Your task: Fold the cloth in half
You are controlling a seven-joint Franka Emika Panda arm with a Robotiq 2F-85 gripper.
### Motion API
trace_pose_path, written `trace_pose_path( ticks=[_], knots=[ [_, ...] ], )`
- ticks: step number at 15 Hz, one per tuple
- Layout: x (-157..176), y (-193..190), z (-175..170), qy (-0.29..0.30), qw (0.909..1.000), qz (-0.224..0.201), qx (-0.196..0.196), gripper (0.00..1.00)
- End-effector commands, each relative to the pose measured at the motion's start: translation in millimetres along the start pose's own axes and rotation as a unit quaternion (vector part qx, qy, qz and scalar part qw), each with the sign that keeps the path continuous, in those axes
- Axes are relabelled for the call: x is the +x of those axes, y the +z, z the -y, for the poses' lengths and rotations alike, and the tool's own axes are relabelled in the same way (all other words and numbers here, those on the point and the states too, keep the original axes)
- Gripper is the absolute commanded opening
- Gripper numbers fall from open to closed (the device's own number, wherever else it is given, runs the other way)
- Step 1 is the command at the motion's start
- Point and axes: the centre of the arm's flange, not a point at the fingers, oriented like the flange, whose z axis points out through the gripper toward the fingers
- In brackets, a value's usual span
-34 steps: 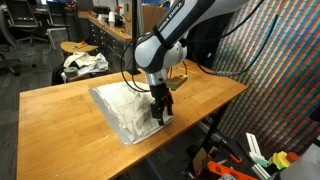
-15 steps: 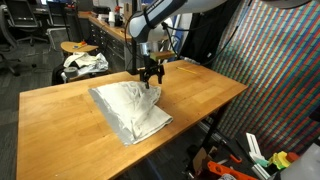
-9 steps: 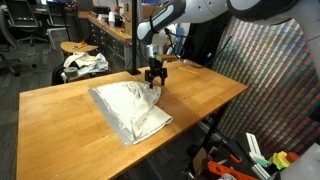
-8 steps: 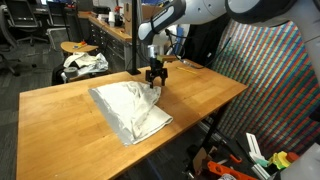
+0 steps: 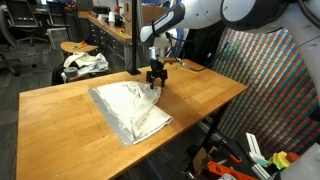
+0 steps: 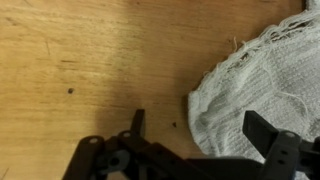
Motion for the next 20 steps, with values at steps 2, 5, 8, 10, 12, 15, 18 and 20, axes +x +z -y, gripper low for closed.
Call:
trace_pose_path(
  ticks=[2, 5, 8, 10, 12, 15, 18, 20],
  knots=[
    [8.0, -5.3, -3.9, -0.039, 0.9978, -0.014, 0.052, 1.00],
    [6.4, -4.0, -6.8, -0.053, 0.9953, -0.015, 0.079, 1.00],
    [2.2, 0.7, -6.5, -0.069, 0.9923, -0.017, 0.101, 1.00],
    [-5.4, 6.5, -0.8, -0.081, 0.9907, -0.021, 0.107, 1.00],
    [-11.2, 12.0, 5.1, -0.097, 0.9891, -0.024, 0.109, 1.00],
    [-13.9, 17.7, 11.2, -0.111, 0.9872, -0.023, 0.112, 1.00],
    [-14.2, 23.0, 15.8, -0.118, 0.9858, -0.023, 0.117, 0.73],
    [-14.2, 25.2, 17.2, -0.120, 0.9855, -0.025, 0.118, 0.71]
  ],
)
